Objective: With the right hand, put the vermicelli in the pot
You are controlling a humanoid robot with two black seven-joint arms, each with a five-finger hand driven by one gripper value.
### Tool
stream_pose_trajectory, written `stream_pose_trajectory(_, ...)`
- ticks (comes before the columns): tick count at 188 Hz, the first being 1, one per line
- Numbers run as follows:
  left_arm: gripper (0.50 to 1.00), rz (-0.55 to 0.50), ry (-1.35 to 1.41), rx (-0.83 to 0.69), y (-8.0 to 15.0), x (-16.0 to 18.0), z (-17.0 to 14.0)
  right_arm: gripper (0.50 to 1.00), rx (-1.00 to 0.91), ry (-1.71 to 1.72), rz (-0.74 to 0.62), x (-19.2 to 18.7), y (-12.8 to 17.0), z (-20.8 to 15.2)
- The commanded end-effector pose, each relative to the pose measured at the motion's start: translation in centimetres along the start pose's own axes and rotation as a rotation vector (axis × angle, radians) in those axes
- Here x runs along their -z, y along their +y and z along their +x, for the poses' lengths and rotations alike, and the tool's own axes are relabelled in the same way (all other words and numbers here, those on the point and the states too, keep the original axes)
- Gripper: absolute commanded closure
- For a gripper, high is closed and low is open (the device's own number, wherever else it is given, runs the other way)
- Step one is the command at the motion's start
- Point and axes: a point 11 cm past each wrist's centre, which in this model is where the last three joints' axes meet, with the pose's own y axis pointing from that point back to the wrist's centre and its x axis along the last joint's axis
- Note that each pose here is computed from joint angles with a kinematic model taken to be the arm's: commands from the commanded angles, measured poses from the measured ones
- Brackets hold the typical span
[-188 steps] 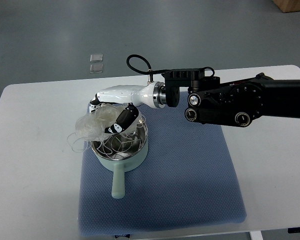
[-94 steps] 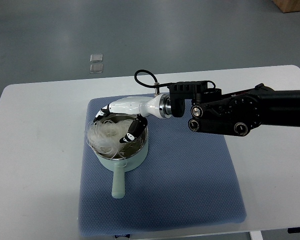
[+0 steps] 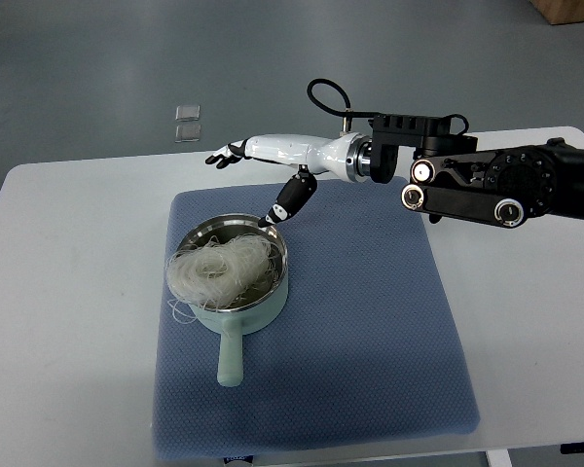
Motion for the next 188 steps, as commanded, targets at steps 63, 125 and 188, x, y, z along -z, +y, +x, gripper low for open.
stream_pose_trajectory(63,0.5,0.0,0.0,-0.002,0.0,0.0,0.1,0.603,-0.495,-0.698,-0.144,-10.7,6.2,2.6)
stream_pose_trajectory(125,0.5,0.0,0.0,-0.002,0.0,0.0,0.1,0.603,-0.698,-1.046,-0.179,-15.5,9.4,-0.4)
stream_pose_trajectory(188,0.5,0.0,0.0,-0.003,0.0,0.0,0.1,0.599,-0.739,-1.144,-0.169,-16.1,9.9,-0.7)
